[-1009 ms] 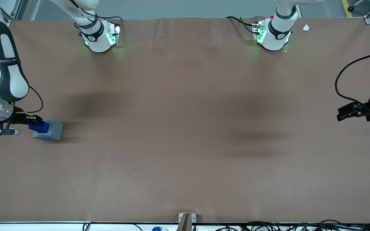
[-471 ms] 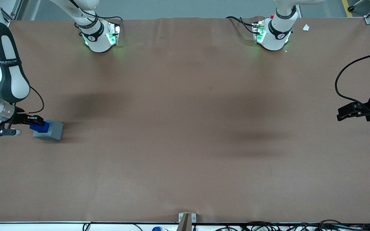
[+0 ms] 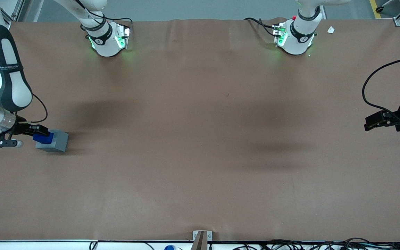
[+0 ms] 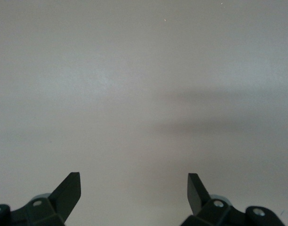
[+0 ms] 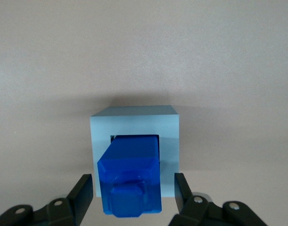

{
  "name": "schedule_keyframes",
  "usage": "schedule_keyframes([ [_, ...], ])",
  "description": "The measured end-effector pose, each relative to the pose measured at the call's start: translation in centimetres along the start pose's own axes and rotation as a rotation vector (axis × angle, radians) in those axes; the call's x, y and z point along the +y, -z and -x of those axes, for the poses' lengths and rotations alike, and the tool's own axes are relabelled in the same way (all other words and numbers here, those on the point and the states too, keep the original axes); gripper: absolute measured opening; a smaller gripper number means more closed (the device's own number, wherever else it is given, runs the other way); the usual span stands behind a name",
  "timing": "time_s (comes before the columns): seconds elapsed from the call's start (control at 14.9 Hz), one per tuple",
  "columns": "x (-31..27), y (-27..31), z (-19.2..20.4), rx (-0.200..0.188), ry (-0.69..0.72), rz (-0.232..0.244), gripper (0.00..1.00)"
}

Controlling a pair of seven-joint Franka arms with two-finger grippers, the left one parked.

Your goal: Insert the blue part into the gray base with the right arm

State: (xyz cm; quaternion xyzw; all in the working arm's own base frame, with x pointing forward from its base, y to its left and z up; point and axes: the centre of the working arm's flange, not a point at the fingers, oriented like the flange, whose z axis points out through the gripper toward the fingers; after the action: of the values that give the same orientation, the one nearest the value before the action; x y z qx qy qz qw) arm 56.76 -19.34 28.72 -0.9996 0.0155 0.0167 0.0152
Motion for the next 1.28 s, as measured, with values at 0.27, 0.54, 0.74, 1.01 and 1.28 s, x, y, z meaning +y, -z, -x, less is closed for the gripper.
schedule_keyframes([
  [0.27, -0.1, 1.0, -0.3, -0.019, 0.002, -0.008, 0.88],
  [0.54, -1.0, 5.3, -0.2, -0.016, 0.017, -0.015, 1.00],
  [0.74, -3.1, 9.7, 0.5, -0.005, 0.048, -0.017, 1.00],
  [1.01, -7.4, 14.1, 1.3, -0.002, 0.038, -0.017, 1.00],
  [1.28, -12.3, 16.7, 1.9, 0.002, -0.003, -0.015, 1.00],
])
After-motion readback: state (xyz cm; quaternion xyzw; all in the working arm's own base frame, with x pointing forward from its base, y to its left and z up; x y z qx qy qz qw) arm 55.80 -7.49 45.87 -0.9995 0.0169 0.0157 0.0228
